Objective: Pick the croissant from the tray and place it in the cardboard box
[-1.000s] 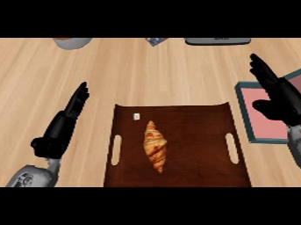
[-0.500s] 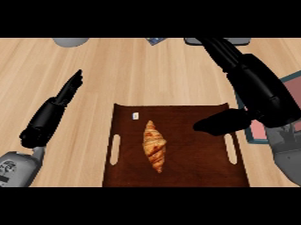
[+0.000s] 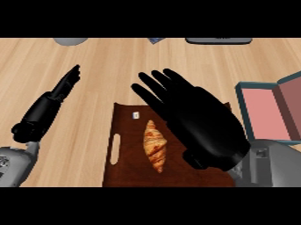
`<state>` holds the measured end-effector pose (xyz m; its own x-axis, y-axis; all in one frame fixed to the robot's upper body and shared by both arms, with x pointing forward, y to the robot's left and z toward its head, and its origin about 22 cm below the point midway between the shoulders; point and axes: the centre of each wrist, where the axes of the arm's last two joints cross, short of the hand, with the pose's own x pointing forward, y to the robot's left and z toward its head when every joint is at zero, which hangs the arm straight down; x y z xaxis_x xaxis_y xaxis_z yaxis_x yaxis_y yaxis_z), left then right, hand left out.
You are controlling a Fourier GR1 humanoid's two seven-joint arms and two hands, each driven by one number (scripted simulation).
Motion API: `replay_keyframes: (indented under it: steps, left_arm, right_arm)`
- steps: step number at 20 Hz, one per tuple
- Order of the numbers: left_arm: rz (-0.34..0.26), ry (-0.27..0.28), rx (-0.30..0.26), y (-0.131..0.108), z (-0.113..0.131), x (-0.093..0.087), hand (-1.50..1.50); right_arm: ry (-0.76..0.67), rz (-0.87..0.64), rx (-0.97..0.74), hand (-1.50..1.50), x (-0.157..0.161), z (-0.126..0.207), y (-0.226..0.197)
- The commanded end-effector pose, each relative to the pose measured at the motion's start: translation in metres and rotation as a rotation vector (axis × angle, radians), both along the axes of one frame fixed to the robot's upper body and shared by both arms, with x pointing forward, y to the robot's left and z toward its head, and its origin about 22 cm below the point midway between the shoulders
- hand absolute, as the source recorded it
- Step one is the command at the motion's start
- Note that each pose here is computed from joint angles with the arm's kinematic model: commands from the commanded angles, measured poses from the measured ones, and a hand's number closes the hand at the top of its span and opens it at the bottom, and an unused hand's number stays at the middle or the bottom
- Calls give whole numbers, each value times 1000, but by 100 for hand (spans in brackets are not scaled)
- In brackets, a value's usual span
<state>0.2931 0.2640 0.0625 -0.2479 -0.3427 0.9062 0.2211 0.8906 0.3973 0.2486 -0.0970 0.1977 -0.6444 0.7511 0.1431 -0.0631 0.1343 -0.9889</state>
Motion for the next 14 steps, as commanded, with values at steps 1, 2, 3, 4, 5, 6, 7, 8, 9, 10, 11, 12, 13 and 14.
replay_keyframes:
  steps: [1, 2, 3, 4, 5, 6, 7, 8, 9, 10, 11, 12, 13, 14]
  left_arm:
    - [-7, -1, 3, 7, 14, 13, 0]
    - [0, -1, 5, 0, -2, 1, 0]
    - [-9, -5, -3, 8, 13, 3, 0]
    - [-6, 2, -6, -7, 11, 7, 0]
    - [-9, 16, 14, 12, 4, 4, 0]
    - [2, 3, 22, 12, -2, 3, 0]
    - [-24, -8, -3, 8, 15, -2, 0]
    - [-14, -8, -6, 8, 18, 3, 0]
    - [-6, -5, 1, 2, 9, 6, 0]
    - [-4, 0, 10, 13, 14, 1, 0]
    - [-12, 2, 3, -4, 2, 0, 0]
    - [-4, 4, 1, -1, 13, 5, 0]
    - [2, 6, 7, 2, -4, 1, 0]
    - [1, 11, 10, 0, 0, -2, 0]
  right_arm:
    - [9, -22, -261, -150, -13, -9, 34]
    - [19, -24, -326, -150, -18, 0, 33]
    - [53, -28, -376, -150, -17, -6, 42]
    - [44, -24, -420, -150, -24, -5, 61]
    - [67, -31, -472, -150, -21, -9, 67]
    - [87, -39, -513, -150, -27, -20, 77]
    - [105, -37, -544, -150, -27, -16, 89]
    - [118, -38, -551, -150, -41, -29, 104]
    - [106, -51, -589, -150, -44, -34, 122]
    - [97, -51, -637, -150, -43, -29, 123]
    - [79, -73, -663, -150, -37, -27, 131]
    - [72, -81, -658, -150, -52, -35, 138]
    - [84, -80, -671, -150, -57, -34, 145]
    - [95, -114, -684, -150, -47, -36, 147]
